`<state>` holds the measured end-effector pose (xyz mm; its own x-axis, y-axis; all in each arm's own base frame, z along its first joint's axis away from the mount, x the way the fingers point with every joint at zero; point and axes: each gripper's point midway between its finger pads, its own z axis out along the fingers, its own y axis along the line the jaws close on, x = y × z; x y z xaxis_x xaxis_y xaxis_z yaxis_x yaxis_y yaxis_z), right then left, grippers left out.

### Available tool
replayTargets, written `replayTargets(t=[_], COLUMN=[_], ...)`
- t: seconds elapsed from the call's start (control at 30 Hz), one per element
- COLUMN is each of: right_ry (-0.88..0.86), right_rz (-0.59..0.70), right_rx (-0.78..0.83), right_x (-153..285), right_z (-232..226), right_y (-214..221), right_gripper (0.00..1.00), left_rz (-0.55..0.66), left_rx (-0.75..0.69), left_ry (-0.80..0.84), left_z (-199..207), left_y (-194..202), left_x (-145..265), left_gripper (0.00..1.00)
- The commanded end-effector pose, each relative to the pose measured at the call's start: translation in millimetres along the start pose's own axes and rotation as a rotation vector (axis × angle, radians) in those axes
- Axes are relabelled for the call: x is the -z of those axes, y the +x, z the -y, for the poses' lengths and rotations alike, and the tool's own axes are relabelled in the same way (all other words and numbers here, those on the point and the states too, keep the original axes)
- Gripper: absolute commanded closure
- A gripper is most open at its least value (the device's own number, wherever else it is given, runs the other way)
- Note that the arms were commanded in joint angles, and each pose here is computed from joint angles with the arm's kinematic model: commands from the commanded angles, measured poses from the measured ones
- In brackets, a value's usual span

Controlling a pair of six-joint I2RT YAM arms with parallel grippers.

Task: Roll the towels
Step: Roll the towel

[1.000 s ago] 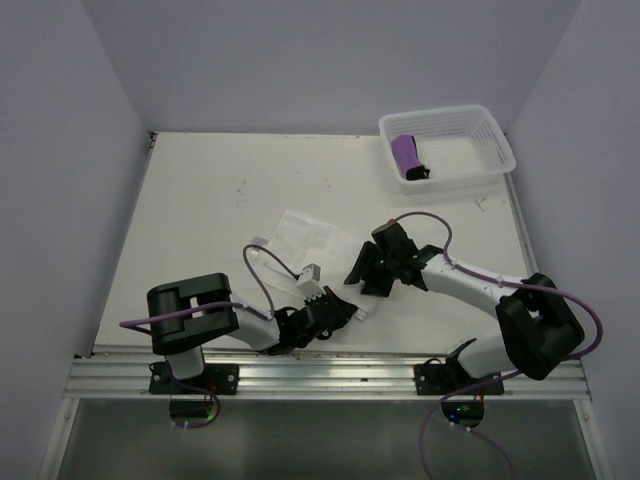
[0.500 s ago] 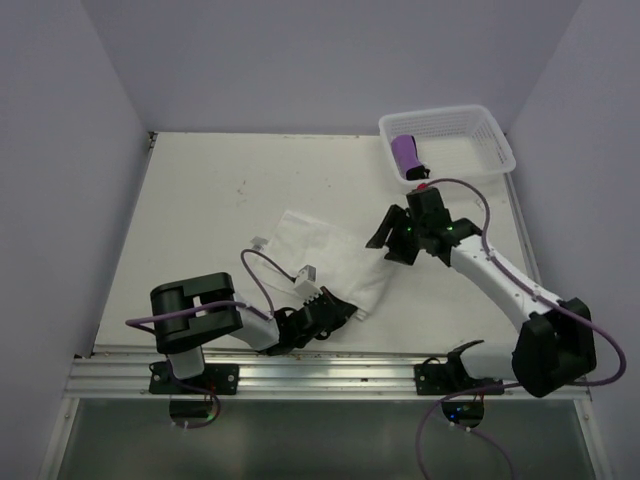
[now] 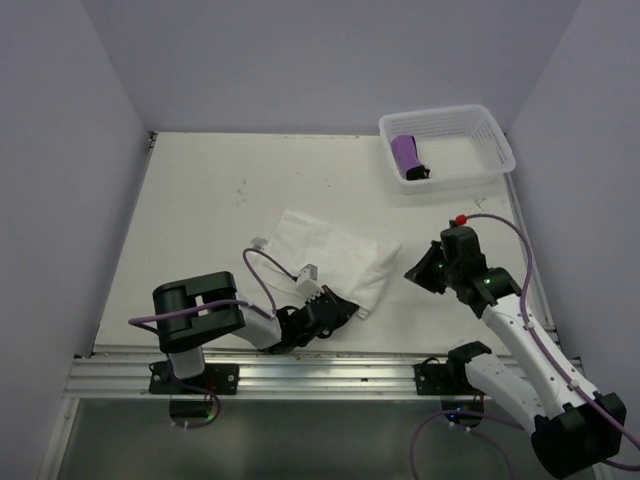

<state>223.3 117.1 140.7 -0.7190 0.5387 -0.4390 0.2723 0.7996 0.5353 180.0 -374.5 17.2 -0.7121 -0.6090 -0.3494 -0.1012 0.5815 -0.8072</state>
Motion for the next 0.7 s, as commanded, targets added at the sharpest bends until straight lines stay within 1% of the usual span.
replayTargets(t=[0.0,0.07,0.13,0.17,0.2,0.23,0.27,0.3,0.37,0.43,0.47,0.5,0.63,0.67], right_ry=[0.056,0.048,-0.051,-0.063,-0.118,-0.135,-0.142,-0.191,-0.211,-0.263,-0.272,-0.295,-0.346,-0.358], right_rz=[-0.037,-0.068,-0.056,-0.055,-0.009,0.004,0.009,0.05,0.047,0.066,0.062,0.079,0.096,0.102], right_rx=[-0.075,-0.095,-0.124,-0.134,-0.137,-0.142,-0.148,-0.154,-0.159,-0.141,-0.136,-0.129,-0.114,-0.107], right_x=[-12.2,-23.1,-31.4,-38.2,-41.2,-44.2,-49.0,-50.7,-57.4,-58.3,-60.3,-59.5,-56.7,-54.6], right_z=[29.9,40.2,26.4,31.3,21.7,21.2,25.8,17.9,18.5,8.1,5.9,0.6,-15.6,-22.0], right_y=[25.6,40.3,37.2,41.1,31.0,29.8,32.8,22.1,23.8,17.5,16.8,11.8,0.6,-4.4], right_gripper=[1.0,0.91,0.76,0.63,0.58,0.55,0.49,0.48,0.46,0.59,0.68,0.85,1.0,1.0], left_rz=[-0.036,-0.038,-0.046,-0.049,-0.055,-0.055,-0.058,-0.061,-0.062,-0.065,-0.065,-0.065,-0.069,-0.069], left_rx=[-0.188,-0.179,-0.169,-0.167,-0.164,-0.158,-0.158,-0.158,-0.156,-0.155,-0.156,-0.155,-0.158,-0.159], left_ry=[-0.32,-0.319,-0.322,-0.327,-0.327,-0.325,-0.325,-0.327,-0.33,-0.33,-0.328,-0.33,-0.327,-0.331], left_z=[-110.7,-111.4,-114.6,-117.5,-117.7,-117.3,-118.5,-119.6,-121.0,-121.0,-120.4,-121.0,-119.9,-121.1], left_y=[0.8,1.5,2.6,2.7,3.7,3.8,4.3,4.5,4.5,5.0,5.1,5.3,6.2,6.3], left_x=[14.0,15.1,17.4,18.9,19.4,19.7,20.6,21.6,22.7,22.8,22.5,22.3,21.4,21.6], left_gripper=[1.0,1.0,1.0,1.0,1.0,1.0,1.0,1.0,1.0,1.0,1.0,1.0,1.0,1.0])
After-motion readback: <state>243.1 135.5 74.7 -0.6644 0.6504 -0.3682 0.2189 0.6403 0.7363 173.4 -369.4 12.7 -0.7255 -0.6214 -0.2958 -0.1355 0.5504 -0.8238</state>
